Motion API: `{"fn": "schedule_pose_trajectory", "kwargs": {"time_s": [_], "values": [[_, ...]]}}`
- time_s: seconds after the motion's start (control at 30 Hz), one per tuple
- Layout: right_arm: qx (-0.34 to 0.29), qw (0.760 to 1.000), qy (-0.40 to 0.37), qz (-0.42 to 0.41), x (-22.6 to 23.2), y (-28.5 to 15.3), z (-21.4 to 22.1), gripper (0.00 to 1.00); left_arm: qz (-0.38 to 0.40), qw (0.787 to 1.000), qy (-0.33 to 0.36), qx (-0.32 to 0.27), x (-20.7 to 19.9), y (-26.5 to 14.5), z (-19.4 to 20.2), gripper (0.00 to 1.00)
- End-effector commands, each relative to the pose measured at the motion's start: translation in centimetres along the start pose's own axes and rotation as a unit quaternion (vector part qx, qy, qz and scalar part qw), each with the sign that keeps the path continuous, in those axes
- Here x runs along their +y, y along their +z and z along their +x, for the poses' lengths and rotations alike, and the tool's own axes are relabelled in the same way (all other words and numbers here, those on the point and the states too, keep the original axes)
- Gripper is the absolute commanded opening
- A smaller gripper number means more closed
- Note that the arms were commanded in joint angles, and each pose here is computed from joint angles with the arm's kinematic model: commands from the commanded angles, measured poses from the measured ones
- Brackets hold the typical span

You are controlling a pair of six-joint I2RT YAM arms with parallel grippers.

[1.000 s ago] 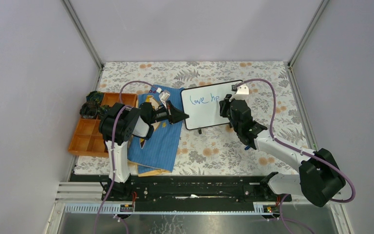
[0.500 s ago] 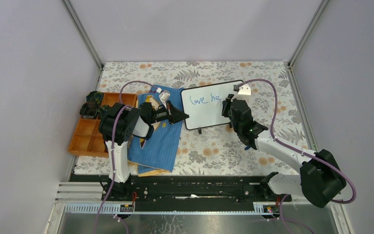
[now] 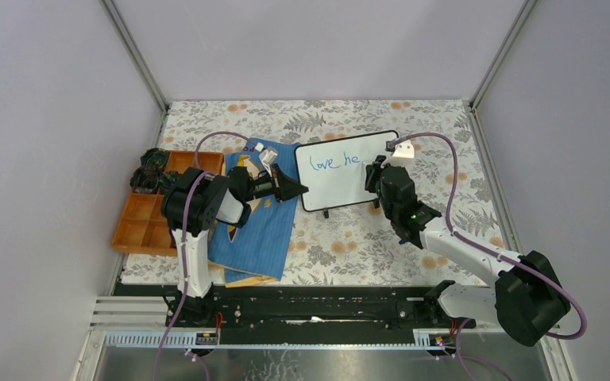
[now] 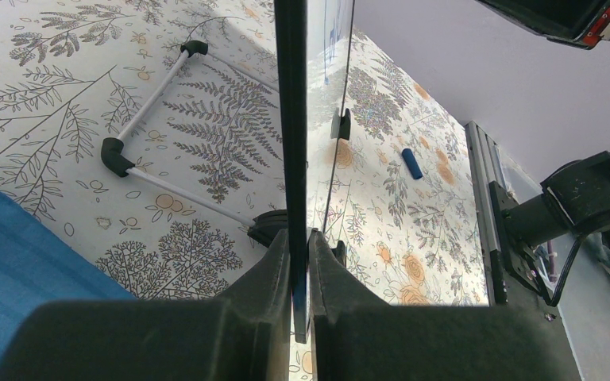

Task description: Write a sentence on the whiteboard

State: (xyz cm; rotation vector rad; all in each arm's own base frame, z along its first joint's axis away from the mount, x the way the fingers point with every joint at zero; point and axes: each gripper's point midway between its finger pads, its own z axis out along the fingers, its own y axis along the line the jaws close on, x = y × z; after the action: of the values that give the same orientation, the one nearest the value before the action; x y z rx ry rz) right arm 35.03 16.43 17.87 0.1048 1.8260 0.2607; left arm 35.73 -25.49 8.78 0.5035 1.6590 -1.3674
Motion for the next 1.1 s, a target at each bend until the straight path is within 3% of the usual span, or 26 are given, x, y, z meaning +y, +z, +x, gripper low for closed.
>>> {"fn": "schedule_pose_trajectory", "kwargs": {"time_s": [0.0,1.07], "values": [[-0.053,0.998,0.031,0.017,-0.5,0.1,-3.3,0.00,-0.054,0.997,-0.035,0.033,2.7,-1.2,3.4,0.00],[-0.061,0.997,0.051,0.010,0.1,1.3,-4.3,0.00,-0.053,0.997,-0.034,0.034,2.7,-1.2,3.4,0.00]]}}
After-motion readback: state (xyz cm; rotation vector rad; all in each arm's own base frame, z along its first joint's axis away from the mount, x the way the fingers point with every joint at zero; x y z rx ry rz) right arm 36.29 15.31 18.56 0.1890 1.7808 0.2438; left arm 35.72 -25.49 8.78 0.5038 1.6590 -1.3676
